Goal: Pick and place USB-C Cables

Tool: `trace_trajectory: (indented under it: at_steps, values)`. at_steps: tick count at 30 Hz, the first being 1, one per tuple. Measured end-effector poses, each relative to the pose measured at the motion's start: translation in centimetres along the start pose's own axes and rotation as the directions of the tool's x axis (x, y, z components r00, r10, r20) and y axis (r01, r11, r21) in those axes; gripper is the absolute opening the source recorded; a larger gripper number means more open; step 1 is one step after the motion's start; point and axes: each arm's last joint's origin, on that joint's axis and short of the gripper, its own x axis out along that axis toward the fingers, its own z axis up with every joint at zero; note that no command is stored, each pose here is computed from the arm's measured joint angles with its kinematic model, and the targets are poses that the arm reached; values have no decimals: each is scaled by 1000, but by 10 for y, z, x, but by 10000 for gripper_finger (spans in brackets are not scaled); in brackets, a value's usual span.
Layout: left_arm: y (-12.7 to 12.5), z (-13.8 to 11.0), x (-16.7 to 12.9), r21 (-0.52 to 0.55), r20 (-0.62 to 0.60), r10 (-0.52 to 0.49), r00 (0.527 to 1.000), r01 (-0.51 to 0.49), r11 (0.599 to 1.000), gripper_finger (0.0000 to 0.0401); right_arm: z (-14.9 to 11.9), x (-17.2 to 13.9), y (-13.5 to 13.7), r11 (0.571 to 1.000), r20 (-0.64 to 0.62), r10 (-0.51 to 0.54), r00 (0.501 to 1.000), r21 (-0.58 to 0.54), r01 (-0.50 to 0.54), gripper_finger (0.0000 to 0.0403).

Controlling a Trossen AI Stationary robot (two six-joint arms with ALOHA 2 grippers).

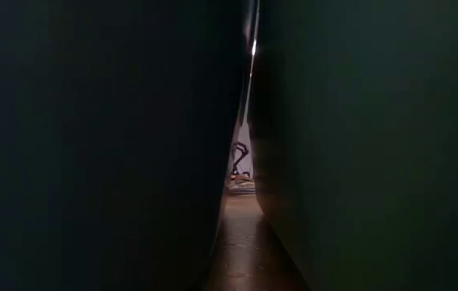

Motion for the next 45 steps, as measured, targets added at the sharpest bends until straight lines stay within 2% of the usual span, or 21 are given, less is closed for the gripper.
trace_trajectory:
  at_steps: [26, 30, 36, 40, 43, 45]
  values:
    - [0, 0, 0, 0, 0, 0, 1000, 0, 1000, 8, 0, 0, 0, 1000, 0, -1, 1000, -2, 1, 55]
    - [0, 0, 0, 0, 0, 0, 1000, 0, 1000, 10, 0, 0, -2, 998, -5, -53, 999, -24, 53, 55]
    - [0, 0, 0, 0, 0, 0, 1000, 0, 1000, 9, 9, 0, -2, 999, 90, -40, 995, -8, 41, 55]
    - [0, 1, 0, 0, 11, 9, 1000, -9, 1000, 9, 25, -3, -5, 993, 253, -70, 965, 113, 43, 55]
    - [1, 7, 0, -13, 103, 86, 991, -85, 996, 11, 40, -9, -10, 958, 386, -198, 901, 269, 95, 55]
    - [0, 13, -1, -86, 195, 130, 972, -115, 990, 12, 49, -14, -14, 924, 472, -271, 839, 370, 90, 55]
